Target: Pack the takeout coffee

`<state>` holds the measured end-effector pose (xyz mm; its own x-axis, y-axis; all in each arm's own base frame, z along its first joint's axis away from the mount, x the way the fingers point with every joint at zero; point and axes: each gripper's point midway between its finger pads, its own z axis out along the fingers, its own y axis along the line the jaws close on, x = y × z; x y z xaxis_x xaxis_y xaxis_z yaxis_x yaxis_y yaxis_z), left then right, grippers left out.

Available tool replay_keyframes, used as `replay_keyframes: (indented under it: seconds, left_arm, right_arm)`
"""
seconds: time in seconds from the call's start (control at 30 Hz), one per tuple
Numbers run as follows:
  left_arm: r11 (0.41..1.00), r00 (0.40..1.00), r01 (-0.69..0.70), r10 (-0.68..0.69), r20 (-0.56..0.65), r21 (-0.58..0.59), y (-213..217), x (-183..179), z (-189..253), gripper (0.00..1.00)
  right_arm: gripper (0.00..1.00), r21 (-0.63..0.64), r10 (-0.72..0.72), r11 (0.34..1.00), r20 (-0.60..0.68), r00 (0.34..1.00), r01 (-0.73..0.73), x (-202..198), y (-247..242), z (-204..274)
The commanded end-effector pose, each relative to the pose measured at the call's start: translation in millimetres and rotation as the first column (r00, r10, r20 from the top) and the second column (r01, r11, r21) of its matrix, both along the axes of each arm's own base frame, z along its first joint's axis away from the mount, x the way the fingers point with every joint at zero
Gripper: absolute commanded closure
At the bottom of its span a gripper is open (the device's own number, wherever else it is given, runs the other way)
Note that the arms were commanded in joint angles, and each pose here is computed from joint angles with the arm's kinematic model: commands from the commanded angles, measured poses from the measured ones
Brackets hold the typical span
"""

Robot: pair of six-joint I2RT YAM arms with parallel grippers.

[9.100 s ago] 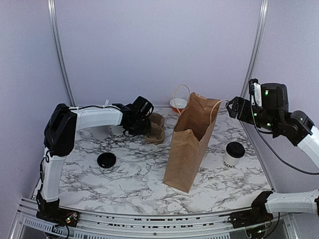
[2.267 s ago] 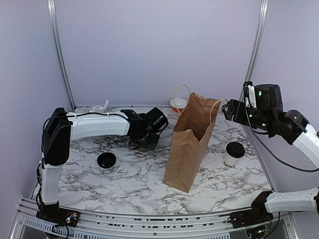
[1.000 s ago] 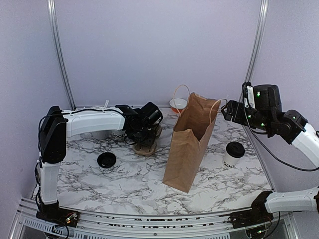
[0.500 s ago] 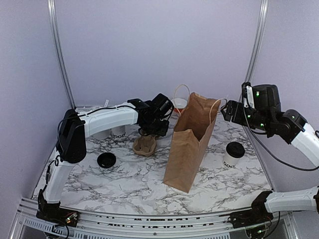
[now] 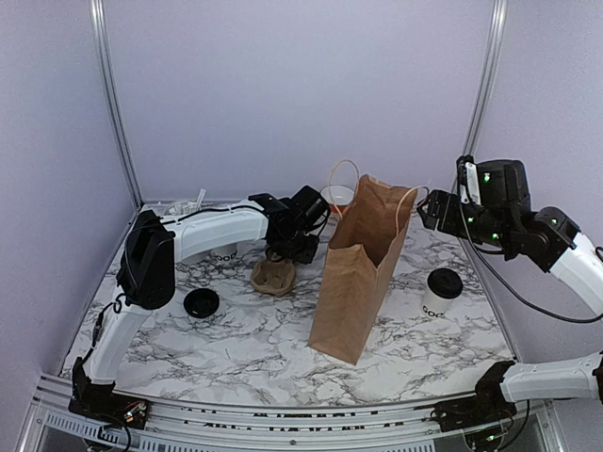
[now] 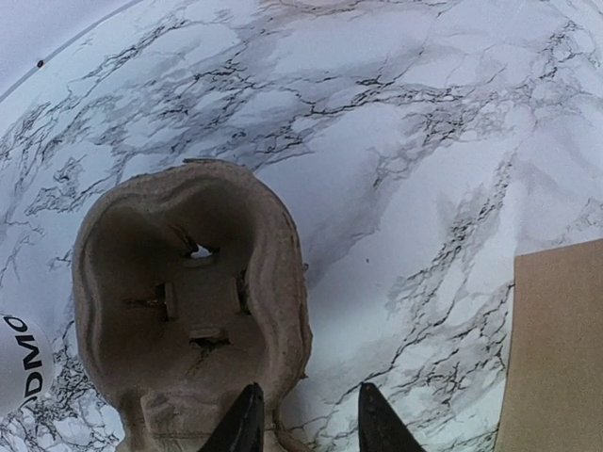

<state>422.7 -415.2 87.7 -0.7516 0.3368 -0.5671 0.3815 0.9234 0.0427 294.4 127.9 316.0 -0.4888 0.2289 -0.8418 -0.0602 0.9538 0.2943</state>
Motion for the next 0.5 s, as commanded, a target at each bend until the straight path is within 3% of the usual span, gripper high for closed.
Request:
replay_keyframes:
  seconds: [0.0, 0.47]
  left_arm:
    - [0.999, 1.0, -0.01, 0.009, 0.015, 0.034, 8.4, 10.2, 0.7, 0.65]
    - [0.999, 0.999, 0.009, -0.008, -0.036, 0.035, 9.9, 12.1, -20.4, 0.68]
  right_arm:
    - [0.16, 0.015, -0.01, 1.0, 0.02, 1.0, 0.01, 3.3, -1.1, 9.4]
    - [0.16, 0.015, -0.01, 1.0, 0.017, 1.0, 0.009, 4.9, 0.0, 10.4]
